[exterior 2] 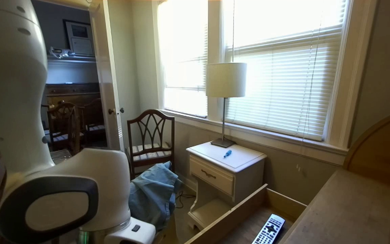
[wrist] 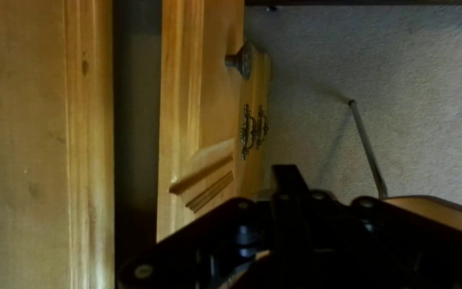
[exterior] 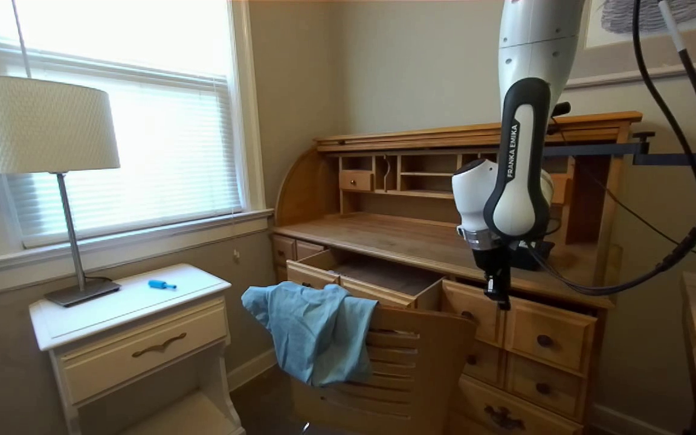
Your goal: Close the open topmost drawer on the right.
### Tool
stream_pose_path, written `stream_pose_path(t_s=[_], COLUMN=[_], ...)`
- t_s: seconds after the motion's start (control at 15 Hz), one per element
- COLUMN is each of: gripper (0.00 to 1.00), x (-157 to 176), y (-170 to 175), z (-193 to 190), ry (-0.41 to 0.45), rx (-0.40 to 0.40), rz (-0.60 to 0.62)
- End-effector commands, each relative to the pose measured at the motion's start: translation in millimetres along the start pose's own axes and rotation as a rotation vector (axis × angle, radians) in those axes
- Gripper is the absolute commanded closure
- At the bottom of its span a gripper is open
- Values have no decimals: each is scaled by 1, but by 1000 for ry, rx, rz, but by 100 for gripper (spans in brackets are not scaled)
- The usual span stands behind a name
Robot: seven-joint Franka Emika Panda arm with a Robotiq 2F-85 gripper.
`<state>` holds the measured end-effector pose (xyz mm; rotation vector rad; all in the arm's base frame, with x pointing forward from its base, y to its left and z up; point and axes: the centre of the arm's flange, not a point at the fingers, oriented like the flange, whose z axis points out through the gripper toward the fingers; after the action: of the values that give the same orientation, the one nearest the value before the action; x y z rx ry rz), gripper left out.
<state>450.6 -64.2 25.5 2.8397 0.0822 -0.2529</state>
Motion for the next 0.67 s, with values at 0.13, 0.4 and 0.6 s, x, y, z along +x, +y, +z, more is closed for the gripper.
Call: stream_pose_path(t_s=[0.13, 0.4, 0.6], gripper=[100, 100, 100], x=[24, 27, 25], y=[-7, 12, 15], z=[77, 97, 101], ry=[-73, -47, -32], rx=[-115, -306, -420], rz=[-22, 84, 145])
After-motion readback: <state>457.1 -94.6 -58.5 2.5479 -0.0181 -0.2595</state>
